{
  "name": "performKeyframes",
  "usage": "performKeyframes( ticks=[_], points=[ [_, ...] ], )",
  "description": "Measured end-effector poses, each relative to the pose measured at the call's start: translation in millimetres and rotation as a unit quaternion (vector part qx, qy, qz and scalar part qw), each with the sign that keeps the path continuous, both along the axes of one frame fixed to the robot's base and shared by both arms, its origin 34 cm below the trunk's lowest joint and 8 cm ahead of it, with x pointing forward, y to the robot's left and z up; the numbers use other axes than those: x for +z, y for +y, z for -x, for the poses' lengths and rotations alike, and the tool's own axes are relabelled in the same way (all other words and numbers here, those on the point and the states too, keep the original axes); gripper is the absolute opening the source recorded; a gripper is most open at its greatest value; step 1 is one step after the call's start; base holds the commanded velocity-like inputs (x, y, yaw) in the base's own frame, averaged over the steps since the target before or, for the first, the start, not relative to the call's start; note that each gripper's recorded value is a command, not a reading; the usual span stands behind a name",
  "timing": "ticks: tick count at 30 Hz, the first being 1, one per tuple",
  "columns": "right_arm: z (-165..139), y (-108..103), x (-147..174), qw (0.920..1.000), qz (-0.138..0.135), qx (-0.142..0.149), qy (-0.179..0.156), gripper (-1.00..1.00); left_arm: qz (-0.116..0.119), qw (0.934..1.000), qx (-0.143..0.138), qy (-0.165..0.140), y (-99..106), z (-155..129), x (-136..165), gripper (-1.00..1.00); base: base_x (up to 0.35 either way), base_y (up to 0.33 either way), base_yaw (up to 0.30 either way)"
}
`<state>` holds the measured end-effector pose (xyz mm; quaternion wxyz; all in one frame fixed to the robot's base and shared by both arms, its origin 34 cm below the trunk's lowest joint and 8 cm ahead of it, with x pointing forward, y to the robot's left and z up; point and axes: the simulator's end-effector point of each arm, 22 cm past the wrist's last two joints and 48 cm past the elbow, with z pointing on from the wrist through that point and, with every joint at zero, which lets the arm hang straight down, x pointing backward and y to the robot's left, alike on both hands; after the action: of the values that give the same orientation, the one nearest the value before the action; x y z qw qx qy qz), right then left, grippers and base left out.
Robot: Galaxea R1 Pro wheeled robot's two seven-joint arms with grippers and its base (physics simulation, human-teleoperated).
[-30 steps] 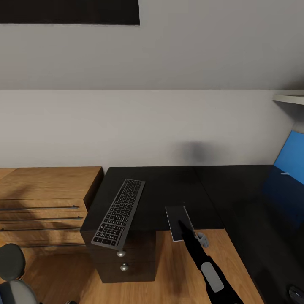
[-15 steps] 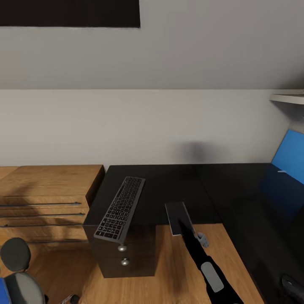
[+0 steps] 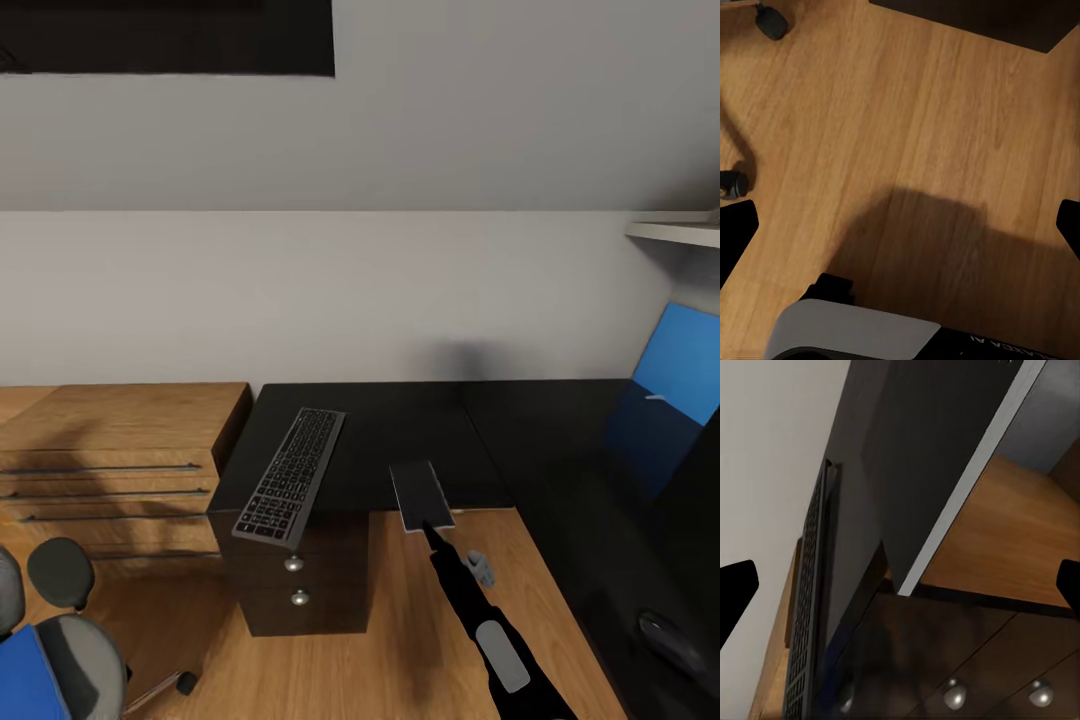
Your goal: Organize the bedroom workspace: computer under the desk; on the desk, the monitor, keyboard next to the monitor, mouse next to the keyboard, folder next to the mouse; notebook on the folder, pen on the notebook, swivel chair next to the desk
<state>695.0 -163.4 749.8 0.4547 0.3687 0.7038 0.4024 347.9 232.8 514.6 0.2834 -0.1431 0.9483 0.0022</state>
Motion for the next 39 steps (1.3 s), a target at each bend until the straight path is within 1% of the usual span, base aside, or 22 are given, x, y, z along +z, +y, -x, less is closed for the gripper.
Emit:
performKeyframes(
  ticks=[6, 14, 18, 22, 23, 24, 28, 33, 37, 38, 39],
  points=[
    [0, 0, 0, 1.0000, 0.000, 0.000, 0.000, 1.00, 0.000, 1.0000, 0.000, 0.000, 0, 0, 0, 1.00, -0.112, 0.000, 0.000],
    [0, 1, -1, 1.0000, 0.009, 0.003, -0.001, 1.00, -0.001, 1.0000, 0.000, 0.000, 0, 0, 0, 1.00, -0.262, -0.043, 0.000],
    [1, 8, -2, 0.9990, 0.038, 0.023, -0.005, 1.00, -0.001, 1.0000, 0.001, 0.001, 1, 0, 0, 1.00, -0.279, -0.069, 0.000],
    [1, 11, -2, 0.9970, 0.067, 0.035, -0.011, 1.00, -0.002, 1.0000, 0.001, 0.001, 2, 0, 0, 1.00, -0.248, -0.069, 0.000],
    [2, 11, -2, 0.9958, 0.082, 0.038, -0.015, 1.00, -0.002, 1.0000, 0.002, 0.001, 2, 0, 0, 1.00, -0.163, -0.048, 0.000],
    [1, 11, -2, 0.9951, 0.088, 0.040, -0.017, 1.00, -0.002, 1.0000, 0.002, 0.001, 2, 0, 0, 1.00, -0.131, -0.038, 0.000],
    [1, 11, -1, 0.9926, 0.110, 0.044, -0.025, 1.00, -0.003, 1.0000, 0.003, 0.001, 3, 0, 0, 1.00, -0.077, -0.023, 0.000],
    [2, 14, -1, 0.9896, 0.130, 0.054, -0.030, 1.00, -0.004, 1.0000, 0.003, 0.002, 4, 1, 0, 1.00, -0.028, -0.008, 0.000],
    [4, 21, -3, 0.9850, 0.152, 0.074, -0.033, 1.00, -0.006, 1.0000, 0.003, 0.002, 6, 1, 0, 1.00, -0.008, -0.002, 0.000],
    [8, 28, -8, 0.9817, 0.165, 0.090, -0.031, 1.00, -0.007, 1.0000, 0.002, 0.001, 9, 1, 0, 1.00, -0.004, -0.001, 0.000],
    [10, 32, -11, 0.9794, 0.173, 0.099, -0.030, 1.00, -0.007, 1.0000, 0.002, 0.001, 10, 0, 0, 1.00, -0.003, -0.001, 0.000]
  ],
)
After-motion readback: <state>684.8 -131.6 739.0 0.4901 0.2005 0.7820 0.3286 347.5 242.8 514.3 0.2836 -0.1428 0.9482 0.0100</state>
